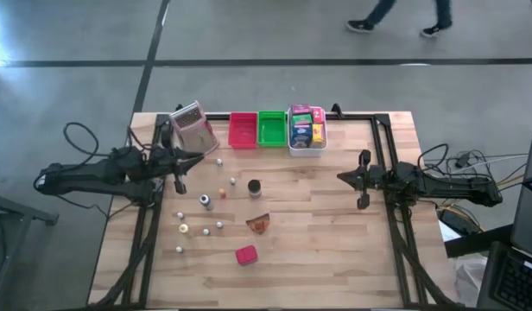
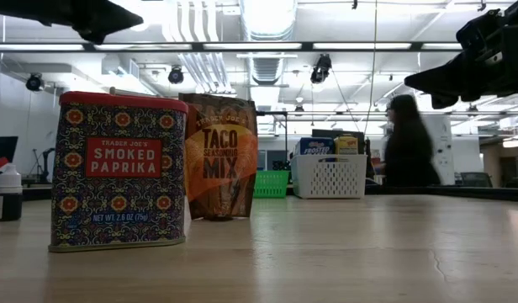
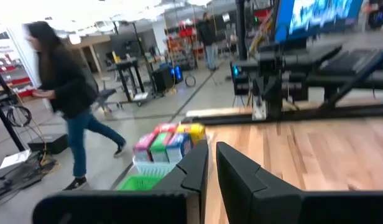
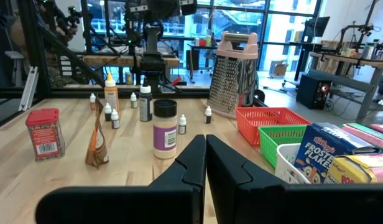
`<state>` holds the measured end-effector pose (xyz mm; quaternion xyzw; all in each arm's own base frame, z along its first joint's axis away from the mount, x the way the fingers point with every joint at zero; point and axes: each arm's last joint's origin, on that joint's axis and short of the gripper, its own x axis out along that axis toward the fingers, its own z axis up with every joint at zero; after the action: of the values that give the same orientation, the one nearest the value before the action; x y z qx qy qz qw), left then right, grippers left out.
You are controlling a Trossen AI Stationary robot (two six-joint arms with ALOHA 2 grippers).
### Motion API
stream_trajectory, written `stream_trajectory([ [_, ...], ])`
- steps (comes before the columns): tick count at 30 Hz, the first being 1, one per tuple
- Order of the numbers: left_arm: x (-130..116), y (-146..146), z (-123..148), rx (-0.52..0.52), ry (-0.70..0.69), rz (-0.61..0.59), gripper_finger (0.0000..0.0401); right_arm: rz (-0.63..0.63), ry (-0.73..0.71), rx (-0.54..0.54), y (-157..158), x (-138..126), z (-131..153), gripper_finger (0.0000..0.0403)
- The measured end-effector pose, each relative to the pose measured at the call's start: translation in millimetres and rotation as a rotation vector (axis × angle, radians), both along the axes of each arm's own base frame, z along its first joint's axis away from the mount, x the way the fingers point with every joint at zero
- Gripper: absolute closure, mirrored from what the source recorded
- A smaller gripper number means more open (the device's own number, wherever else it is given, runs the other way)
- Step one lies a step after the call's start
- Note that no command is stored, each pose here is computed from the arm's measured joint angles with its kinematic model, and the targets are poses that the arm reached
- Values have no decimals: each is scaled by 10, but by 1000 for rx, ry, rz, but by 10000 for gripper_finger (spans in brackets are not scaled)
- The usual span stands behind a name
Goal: Pick & Place Kitchen Items
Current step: Put the purple seasoning bottle into the green bin
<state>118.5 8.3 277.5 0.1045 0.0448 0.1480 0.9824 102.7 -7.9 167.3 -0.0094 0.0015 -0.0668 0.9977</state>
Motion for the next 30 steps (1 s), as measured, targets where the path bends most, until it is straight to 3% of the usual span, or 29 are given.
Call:
stream_trajectory([
  [25,-5,0,-60,0,63,0,362,0,0,0,0,0,0,394],
  [26,-5,0,-60,0,63,0,362,-32,-3,5,-9,-1,3,394],
  [30,-5,0,-60,0,63,0,362,-391,-27,65,-109,-37,5,394],
])
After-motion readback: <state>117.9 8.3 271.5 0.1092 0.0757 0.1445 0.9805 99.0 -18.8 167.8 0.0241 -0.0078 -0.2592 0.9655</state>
